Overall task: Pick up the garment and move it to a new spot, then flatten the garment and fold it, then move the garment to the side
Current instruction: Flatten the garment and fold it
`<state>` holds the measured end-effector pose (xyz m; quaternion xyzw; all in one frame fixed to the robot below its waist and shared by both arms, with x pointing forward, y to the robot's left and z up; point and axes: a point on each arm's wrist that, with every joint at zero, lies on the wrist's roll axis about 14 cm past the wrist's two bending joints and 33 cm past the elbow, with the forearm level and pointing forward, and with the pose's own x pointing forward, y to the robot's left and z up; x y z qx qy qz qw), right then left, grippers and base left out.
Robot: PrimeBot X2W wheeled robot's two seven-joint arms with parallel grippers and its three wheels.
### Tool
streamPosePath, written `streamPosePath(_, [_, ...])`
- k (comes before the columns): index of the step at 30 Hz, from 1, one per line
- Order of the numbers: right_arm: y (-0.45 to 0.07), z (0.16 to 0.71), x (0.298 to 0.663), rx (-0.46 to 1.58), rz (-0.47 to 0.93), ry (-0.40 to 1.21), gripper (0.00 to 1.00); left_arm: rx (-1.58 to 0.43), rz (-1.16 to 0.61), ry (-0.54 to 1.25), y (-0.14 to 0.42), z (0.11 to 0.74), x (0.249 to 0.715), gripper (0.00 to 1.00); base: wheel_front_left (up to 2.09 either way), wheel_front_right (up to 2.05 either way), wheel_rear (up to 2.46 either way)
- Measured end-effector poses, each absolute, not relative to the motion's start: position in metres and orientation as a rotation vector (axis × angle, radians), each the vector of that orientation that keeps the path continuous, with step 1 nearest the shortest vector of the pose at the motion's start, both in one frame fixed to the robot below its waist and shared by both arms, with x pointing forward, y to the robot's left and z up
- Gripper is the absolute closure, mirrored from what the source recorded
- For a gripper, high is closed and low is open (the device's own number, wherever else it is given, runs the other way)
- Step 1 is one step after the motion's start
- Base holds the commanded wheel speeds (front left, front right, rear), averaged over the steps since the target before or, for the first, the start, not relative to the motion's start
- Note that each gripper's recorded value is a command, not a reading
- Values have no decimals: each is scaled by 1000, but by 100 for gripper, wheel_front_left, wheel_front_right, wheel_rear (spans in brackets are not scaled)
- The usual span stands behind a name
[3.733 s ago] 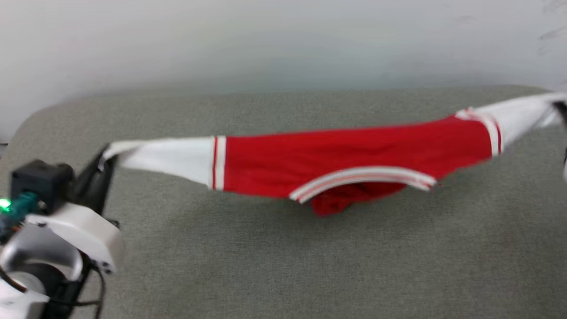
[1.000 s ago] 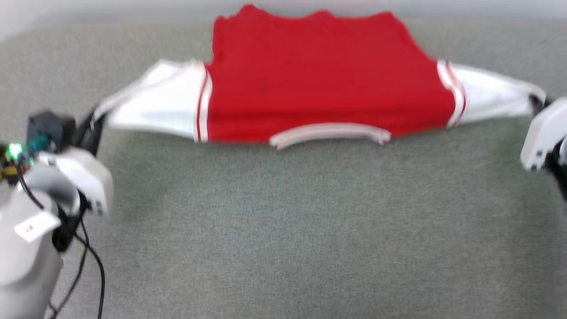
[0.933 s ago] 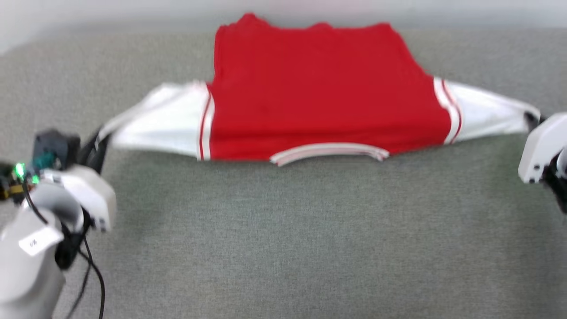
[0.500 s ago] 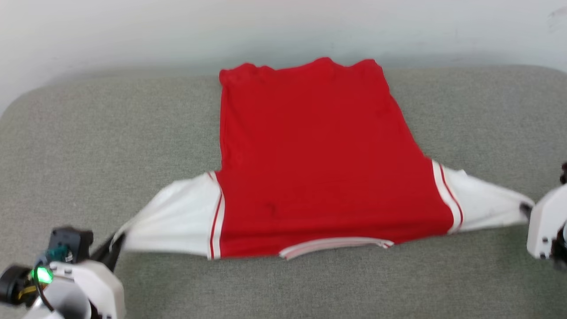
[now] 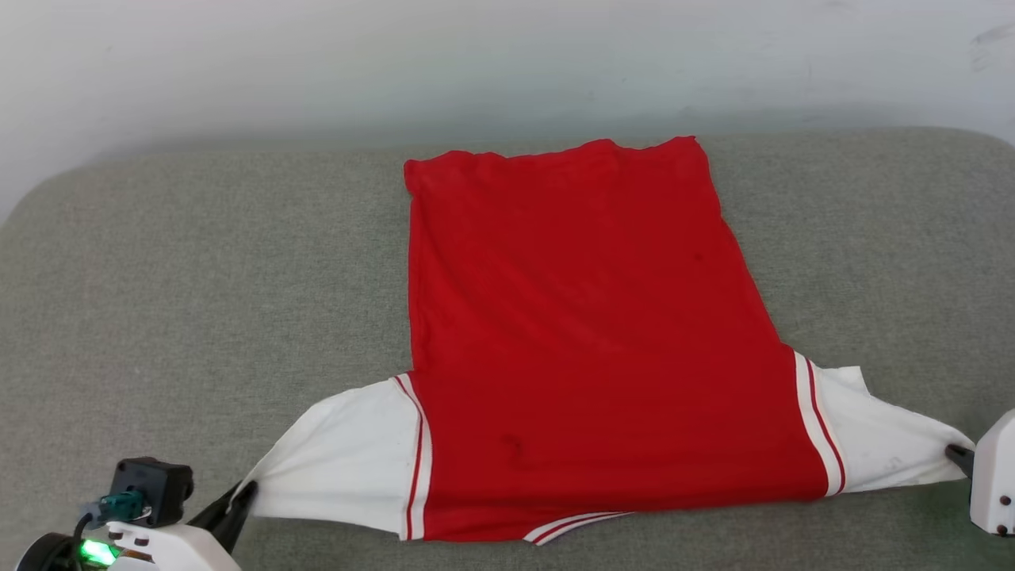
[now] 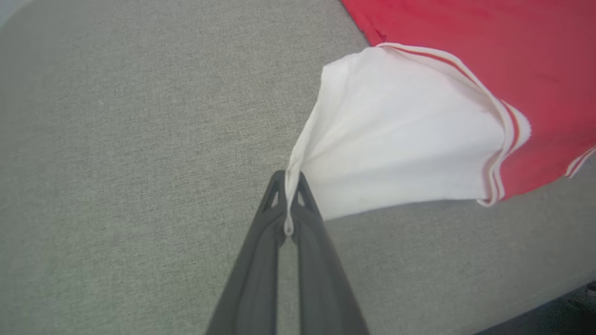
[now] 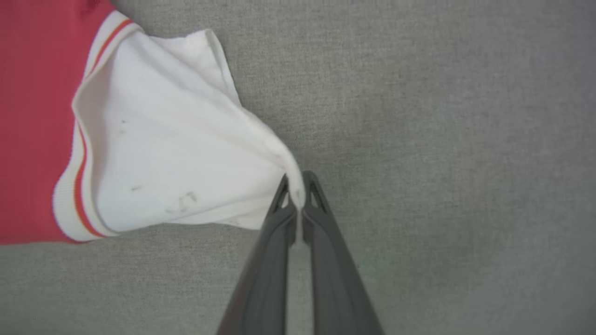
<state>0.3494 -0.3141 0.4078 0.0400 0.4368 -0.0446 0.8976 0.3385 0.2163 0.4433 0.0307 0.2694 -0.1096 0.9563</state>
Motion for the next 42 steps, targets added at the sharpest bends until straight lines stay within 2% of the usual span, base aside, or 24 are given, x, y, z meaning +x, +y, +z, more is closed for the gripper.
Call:
streamPosePath(1, [-311, 409, 351, 81, -86, 903, 100, 52, -232, 548, 213, 444, 338, 100, 0, 0, 0])
streamPosePath(2, [-310, 411, 354, 79, -81, 897, 94, 45, -242, 553, 209, 445, 337, 100, 0, 0, 0])
streamPosePath(3, [-309, 413, 358, 73, -79, 889, 40, 37, -253, 560, 206, 445, 337, 100, 0, 0, 0])
streamPosePath(4, [-309, 415, 361, 58, -76, 881, 0, 35, -262, 566, 203, 445, 336, 100, 0, 0, 0])
streamPosePath(9, [-301, 430, 388, 21, -40, 822, 0, 11, -328, 552, 185, 454, 338, 100, 0, 0, 0])
streamPosePath(19, [-248, 467, 487, 50, 106, 708, 0, -14, -391, 630, 167, 446, 332, 100, 0, 0, 0])
streamPosePath(32, [-190, 448, 611, -105, 206, 799, 0, -8, -370, 679, 169, 426, 339, 100, 0, 0, 0])
streamPosePath(42, [-167, 398, 672, -144, 186, 901, 0, -24, -290, 749, 186, 401, 334, 100, 0, 0, 0])
